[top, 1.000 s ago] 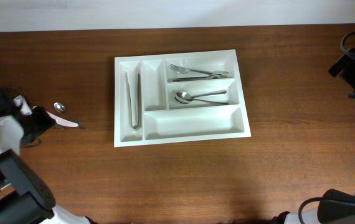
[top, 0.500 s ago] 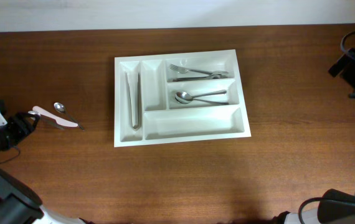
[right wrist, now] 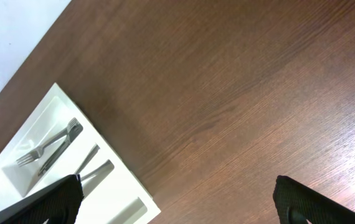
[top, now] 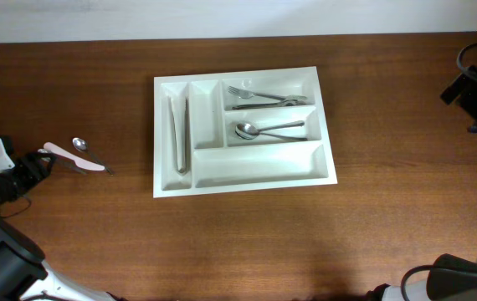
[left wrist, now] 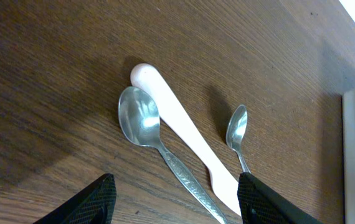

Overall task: Pack container
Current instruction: 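Lower the left gripper onto a spoon and grasp it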

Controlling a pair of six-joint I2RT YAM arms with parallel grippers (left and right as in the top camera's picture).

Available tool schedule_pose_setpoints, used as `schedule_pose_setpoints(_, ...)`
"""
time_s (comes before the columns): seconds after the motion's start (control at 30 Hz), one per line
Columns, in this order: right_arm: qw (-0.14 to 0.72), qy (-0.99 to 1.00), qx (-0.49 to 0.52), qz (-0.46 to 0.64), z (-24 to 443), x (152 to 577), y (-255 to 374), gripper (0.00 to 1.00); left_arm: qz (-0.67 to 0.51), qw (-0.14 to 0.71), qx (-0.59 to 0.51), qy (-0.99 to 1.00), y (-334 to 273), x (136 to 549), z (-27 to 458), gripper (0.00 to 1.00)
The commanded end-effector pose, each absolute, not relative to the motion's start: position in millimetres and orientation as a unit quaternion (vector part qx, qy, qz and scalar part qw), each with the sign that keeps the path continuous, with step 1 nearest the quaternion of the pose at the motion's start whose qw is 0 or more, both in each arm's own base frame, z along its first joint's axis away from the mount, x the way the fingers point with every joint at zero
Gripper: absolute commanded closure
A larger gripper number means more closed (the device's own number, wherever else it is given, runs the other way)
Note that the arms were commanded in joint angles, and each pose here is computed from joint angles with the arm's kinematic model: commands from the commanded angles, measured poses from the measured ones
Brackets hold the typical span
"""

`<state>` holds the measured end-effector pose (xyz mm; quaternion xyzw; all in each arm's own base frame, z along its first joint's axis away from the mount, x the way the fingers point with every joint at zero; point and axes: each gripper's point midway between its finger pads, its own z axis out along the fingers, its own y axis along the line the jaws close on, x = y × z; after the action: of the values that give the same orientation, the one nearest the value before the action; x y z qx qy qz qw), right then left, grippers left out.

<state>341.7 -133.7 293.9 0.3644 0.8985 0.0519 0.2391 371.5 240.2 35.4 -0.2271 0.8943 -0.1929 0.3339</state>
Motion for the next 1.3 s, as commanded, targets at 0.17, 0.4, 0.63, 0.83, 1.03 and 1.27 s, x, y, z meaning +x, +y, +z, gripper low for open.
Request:
schedule_pose_setpoints(0.17,0.237,0.898,0.367,0.057,293,342,-133,0.02,-0.153,0.338,-0.221,0.902,257,376,28,0.34)
schedule_pose_setpoints(0.4,0.237,0.898,0.365,0.066,293,343,-130,0.01,-0.172,0.347,-0.214,0.897,256,383,10,0.34)
schedule_pose_setpoints(0.63,0.237,0.898,0.365,0.066,293,343,-130,0.01,-0.200,0.360,-0.206,0.888,251,390,-1,0.35)
schedule_pose_setpoints(0.83,0.237,0.898,0.365,0.066,293,343,-130,0.01,-0.197,0.365,-0.203,0.887,253,392,0,0.38)
schedule_pose_setpoints(1.03,0.237,0.898,0.365,0.067,293,343,-130,0.01,-0.197,0.365,-0.202,0.887,252,392,0,0.40)
schedule_pose_setpoints(1.27,0.237,0.898,0.361,0.081,294,345,-125,0.01,-0.186,0.355,-0.189,0.896,241,401,-3,0.43)
